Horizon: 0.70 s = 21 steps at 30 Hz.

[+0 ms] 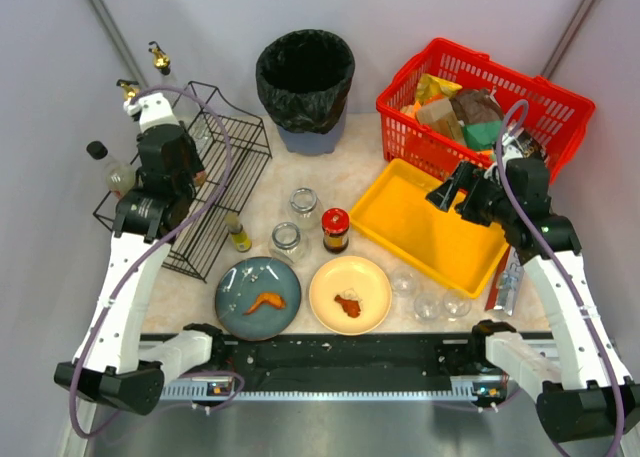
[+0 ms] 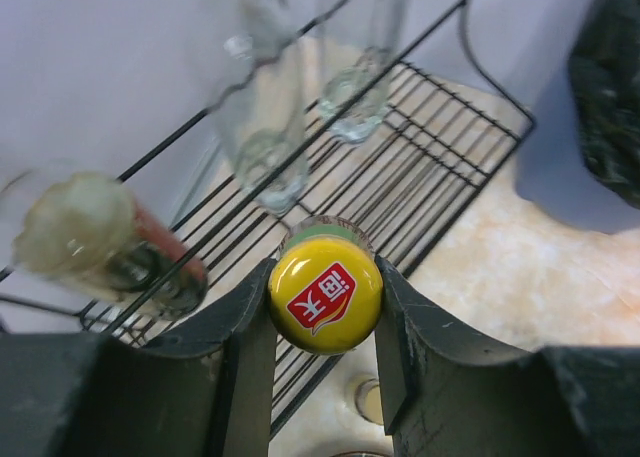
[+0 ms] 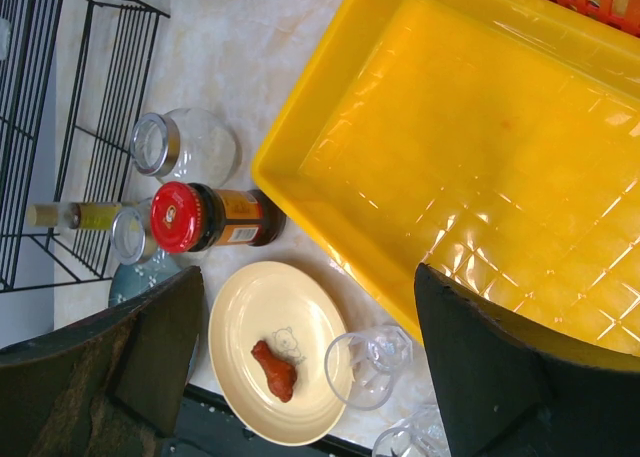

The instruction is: Clear the kitchen counter

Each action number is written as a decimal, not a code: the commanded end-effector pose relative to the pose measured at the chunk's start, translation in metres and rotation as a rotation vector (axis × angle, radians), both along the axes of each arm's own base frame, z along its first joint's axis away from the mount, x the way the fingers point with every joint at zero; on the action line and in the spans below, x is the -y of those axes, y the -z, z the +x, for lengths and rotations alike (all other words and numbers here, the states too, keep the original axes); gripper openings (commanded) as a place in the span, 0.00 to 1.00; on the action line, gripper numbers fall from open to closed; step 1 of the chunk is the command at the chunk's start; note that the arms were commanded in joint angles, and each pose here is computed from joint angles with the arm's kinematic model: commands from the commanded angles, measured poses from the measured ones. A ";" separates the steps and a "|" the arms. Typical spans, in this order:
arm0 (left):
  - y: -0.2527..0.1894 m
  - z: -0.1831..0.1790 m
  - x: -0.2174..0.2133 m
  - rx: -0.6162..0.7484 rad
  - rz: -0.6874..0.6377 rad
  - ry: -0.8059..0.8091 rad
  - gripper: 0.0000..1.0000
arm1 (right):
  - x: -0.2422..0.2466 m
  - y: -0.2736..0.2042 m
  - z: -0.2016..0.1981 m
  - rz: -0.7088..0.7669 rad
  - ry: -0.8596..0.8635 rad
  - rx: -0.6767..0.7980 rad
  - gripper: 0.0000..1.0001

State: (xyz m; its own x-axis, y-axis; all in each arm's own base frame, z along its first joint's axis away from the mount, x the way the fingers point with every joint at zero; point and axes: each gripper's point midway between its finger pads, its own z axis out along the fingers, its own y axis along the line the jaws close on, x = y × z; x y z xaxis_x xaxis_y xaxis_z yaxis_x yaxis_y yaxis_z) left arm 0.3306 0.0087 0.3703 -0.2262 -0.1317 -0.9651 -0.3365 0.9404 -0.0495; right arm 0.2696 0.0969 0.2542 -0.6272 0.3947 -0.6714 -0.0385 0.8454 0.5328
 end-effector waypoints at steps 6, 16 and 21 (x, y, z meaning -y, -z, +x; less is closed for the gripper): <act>-0.019 -0.028 -0.052 0.121 -0.114 -0.272 0.00 | 0.003 -0.009 0.010 -0.004 0.010 0.033 0.84; 0.008 -0.052 -0.066 0.022 -0.133 -0.355 0.00 | 0.002 -0.004 0.013 -0.013 -0.001 0.020 0.84; 0.017 -0.057 -0.068 -0.029 -0.139 -0.357 0.00 | -0.004 -0.005 0.014 0.012 -0.027 0.006 0.84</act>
